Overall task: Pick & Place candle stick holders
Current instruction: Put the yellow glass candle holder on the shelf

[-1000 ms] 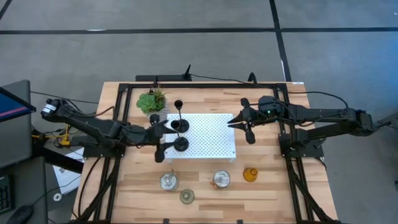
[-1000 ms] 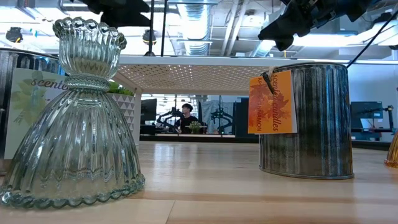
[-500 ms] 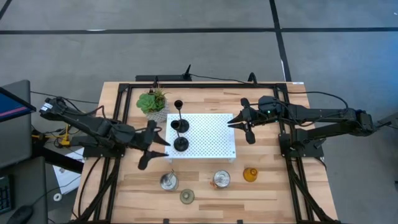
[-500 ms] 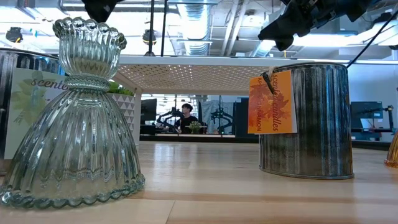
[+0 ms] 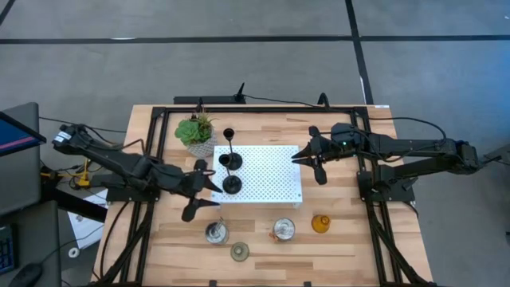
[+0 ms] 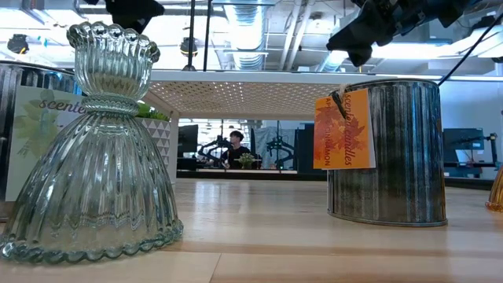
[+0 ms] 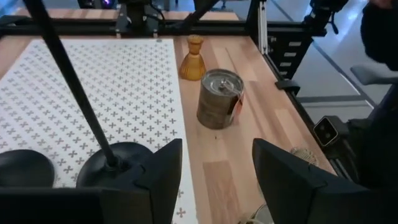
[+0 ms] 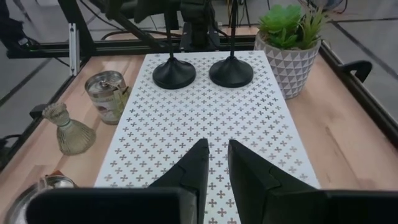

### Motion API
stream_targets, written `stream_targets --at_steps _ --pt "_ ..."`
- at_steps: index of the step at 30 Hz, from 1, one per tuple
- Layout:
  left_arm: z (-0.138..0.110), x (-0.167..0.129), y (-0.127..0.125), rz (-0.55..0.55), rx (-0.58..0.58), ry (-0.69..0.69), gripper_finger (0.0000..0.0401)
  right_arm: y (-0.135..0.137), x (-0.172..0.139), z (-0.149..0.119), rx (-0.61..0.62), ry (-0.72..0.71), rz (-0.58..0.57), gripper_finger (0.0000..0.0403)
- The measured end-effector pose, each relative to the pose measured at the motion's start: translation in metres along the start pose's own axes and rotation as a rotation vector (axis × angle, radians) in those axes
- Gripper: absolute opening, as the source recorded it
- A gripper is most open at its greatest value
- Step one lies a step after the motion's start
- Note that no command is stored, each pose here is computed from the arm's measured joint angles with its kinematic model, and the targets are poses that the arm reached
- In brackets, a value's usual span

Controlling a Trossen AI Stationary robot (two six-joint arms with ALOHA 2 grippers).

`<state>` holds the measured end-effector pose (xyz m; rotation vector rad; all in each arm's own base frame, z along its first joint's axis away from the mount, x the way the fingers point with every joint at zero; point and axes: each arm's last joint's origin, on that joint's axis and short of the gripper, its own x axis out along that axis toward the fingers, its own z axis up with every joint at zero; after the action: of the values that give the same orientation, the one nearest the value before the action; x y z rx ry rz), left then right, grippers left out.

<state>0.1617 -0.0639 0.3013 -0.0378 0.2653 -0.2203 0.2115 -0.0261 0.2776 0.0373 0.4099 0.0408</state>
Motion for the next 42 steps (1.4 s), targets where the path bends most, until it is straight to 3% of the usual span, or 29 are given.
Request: stream_targets --at_steps 6,17,23,31,37,42 --pt "-0.005 0.007 -0.011 -0.148 0.016 0.052 0.0163 0.010 0.001 -0.001 -0.013 0.011 0.045 0.0053" --pt "-0.014 0.004 -0.045 -0.359 0.074 0.105 0.0007 0.035 0.003 -0.001 -0.089 0.015 0.152 0.0053" --pt "-0.015 0.000 -0.055 -0.361 0.092 0.094 0.0006 0.047 0.003 -0.002 -0.064 0.019 0.199 0.0053" --pt "-0.023 -0.011 -0.077 -0.441 0.163 0.102 0.0004 0.064 0.002 -0.002 -0.098 0.010 0.146 0.0032" --pt "-0.042 -0.014 -0.086 -0.346 0.200 0.065 0.0006 0.075 0.003 -0.003 -0.106 0.007 0.193 0.0008" --pt "-0.053 -0.014 -0.089 -0.352 0.185 0.021 0.0007 0.086 0.004 -0.005 -0.041 0.021 0.237 0.0001"
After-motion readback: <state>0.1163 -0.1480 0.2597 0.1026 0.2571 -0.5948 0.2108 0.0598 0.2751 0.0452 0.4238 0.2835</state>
